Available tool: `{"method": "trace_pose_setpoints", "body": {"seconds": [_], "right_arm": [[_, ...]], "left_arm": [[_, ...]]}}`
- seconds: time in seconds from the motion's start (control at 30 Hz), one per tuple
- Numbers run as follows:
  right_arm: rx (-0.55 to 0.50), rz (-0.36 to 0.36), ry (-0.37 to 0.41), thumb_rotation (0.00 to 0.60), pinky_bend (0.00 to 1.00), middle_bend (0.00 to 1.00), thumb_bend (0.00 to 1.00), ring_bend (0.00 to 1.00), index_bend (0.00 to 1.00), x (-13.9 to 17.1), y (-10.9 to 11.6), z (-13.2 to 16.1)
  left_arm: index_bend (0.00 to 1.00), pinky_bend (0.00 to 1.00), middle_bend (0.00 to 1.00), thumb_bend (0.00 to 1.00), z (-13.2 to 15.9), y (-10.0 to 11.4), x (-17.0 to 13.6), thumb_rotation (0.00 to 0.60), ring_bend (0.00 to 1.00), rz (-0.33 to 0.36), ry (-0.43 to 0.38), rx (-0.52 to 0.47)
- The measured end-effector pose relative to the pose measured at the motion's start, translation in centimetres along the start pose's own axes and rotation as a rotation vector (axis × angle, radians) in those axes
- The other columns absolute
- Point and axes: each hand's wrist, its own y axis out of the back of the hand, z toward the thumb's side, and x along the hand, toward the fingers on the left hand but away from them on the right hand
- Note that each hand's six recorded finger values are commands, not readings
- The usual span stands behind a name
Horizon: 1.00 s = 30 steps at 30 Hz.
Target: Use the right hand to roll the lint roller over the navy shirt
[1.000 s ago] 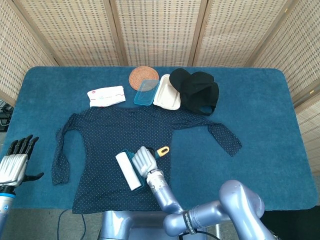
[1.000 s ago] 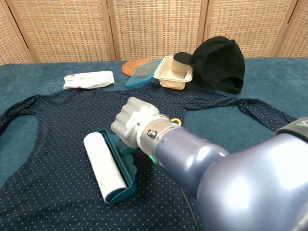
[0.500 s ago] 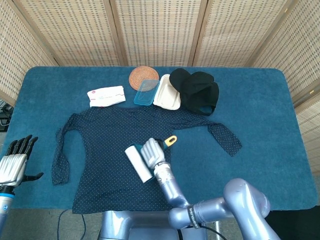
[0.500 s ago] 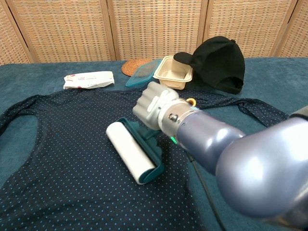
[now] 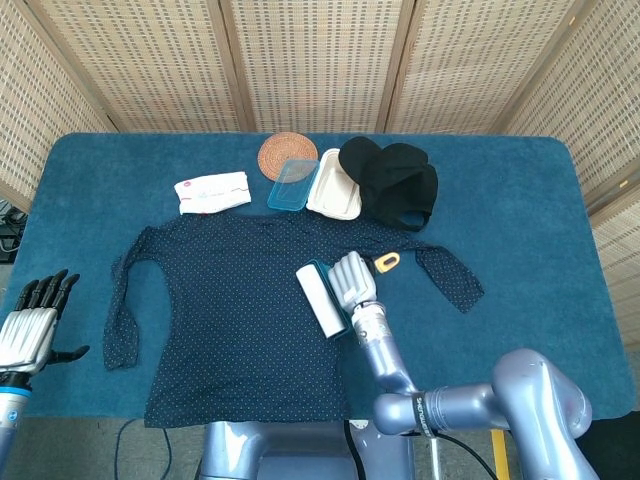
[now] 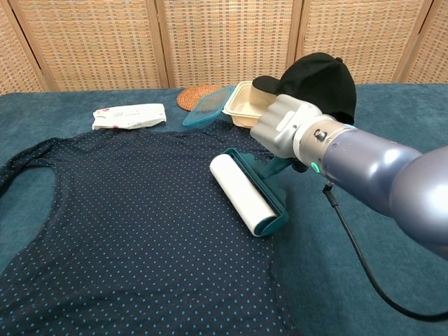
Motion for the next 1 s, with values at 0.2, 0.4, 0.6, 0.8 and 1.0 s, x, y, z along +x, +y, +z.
{"method": "trace_pose_setpoints", "body": {"seconds": [0.2, 0.4, 0.6, 0.8, 1.0], "right_arm": [[-0.064, -0.046, 0.001, 0.6, 1.0, 0.96, 0.0, 1.0, 0.0, 0.9, 0.7, -1.1], [-0.118, -0.106, -0.042, 0.6, 1.0, 0.94, 0.0, 1.0, 0.0, 2.6, 0.7, -5.0], [-0.252, -0.214, -0.072, 0.6, 0.9, 0.67, 0.0, 0.8, 0.0, 4.4, 0.0, -9.5], [-0.46, -0.318, -0.09, 0.6, 0.12, 0.1, 0.0, 0.08, 0.0, 7.4, -3.3, -14.2], [-0.609, -0.309, -0.163, 0.6, 0.0, 0.0, 0.0, 0.0, 0.0, 12.9, -10.0, -19.4]], "left_arm": [[0.0, 0.0, 0.0, 0.0, 0.1, 0.1, -0.1, 0.6, 0.0, 0.001, -0.005, -0.006], [0.0, 0.0, 0.0, 0.0, 0.3, 0.6, -0.3, 0.6, 0.0, 0.013, -0.022, -0.022], [0.0, 0.0, 0.0, 0.0, 0.5, 1.2, -0.6, 0.6, 0.0, 0.034, -0.033, -0.037], [0.0, 0.0, 0.0, 0.0, 0.7, 1.6, -1.3, 0.6, 0.0, 0.066, -0.057, -0.044], [0.0, 0.0, 0.0, 0.0, 1.2, 2.3, -2.0, 0.6, 0.0, 0.117, -0.093, -0.057]]}}
